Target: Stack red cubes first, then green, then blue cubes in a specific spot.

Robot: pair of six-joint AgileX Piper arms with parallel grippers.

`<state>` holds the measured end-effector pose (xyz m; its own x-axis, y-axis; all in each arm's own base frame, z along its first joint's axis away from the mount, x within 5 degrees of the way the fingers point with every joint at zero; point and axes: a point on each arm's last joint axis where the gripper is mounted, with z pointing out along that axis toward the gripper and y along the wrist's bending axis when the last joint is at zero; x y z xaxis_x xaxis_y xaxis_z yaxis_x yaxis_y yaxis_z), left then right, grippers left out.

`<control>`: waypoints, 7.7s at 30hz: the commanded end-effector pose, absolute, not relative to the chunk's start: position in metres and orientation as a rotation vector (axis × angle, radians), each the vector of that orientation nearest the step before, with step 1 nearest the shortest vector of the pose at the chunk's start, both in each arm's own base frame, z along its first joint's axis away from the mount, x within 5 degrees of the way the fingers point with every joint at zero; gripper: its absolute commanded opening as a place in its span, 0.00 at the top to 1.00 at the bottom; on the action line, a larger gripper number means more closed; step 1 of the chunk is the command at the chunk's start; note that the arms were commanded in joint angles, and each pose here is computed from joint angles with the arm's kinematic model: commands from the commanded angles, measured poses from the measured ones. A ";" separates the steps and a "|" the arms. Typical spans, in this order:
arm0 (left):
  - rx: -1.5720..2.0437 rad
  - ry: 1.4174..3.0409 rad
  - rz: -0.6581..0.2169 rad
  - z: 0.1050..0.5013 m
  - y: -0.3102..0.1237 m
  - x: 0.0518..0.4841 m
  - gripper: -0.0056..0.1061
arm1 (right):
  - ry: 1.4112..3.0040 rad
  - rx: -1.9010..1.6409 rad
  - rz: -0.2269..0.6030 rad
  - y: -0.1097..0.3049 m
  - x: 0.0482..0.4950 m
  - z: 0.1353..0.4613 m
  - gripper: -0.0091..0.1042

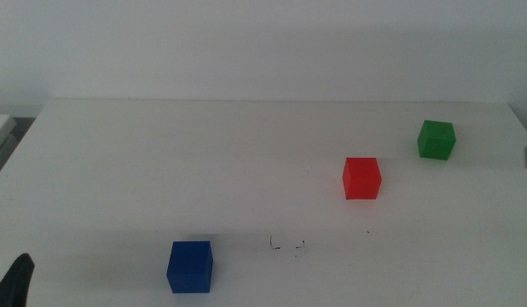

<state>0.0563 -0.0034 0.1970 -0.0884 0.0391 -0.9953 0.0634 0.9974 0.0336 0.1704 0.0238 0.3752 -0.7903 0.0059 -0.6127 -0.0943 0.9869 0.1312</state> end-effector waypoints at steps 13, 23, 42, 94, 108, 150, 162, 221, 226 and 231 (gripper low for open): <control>0.076 1.643 -0.019 0.199 -0.003 0.056 0.11 | 2.651 -0.139 0.129 0.114 0.293 0.365 0.10; 0.076 1.643 -0.019 0.199 -0.003 0.056 0.11 | 2.763 -0.088 -0.020 0.150 0.372 0.296 0.10; 0.076 1.643 -0.019 0.199 -0.003 0.056 0.11 | 2.798 -0.054 -0.026 0.169 0.412 0.213 0.10; 0.076 1.643 -0.019 0.199 -0.003 0.056 0.11 | 2.847 -0.053 0.019 0.277 0.331 0.246 0.79; 0.076 1.643 -0.019 0.199 -0.003 0.056 0.11 | 2.871 -0.008 -0.037 0.299 0.320 0.221 0.79; 0.076 1.643 -0.019 0.199 -0.003 0.056 0.11 | 2.921 0.018 -0.121 0.304 0.330 0.174 0.23; 0.076 1.643 -0.019 0.199 -0.003 0.056 0.11 | 2.647 -0.226 0.073 0.211 0.323 0.348 0.22; 0.078 1.642 -0.018 0.199 -0.003 0.056 0.11 | 2.855 0.328 -0.031 0.014 0.516 0.160 0.44; 0.078 1.642 -0.018 0.199 -0.003 0.056 0.11 | 2.869 0.324 -0.064 0.013 0.514 0.167 0.93; 0.078 1.642 -0.018 0.199 -0.003 0.056 0.11 | 2.820 0.269 -0.154 0.020 0.506 0.210 0.89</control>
<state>0.0563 -0.0034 0.1970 -0.0882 0.0430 -0.9952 0.0637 0.9973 0.0374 0.5101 0.0161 0.1799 -0.9495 0.1844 -0.2538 0.2065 0.9764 -0.0632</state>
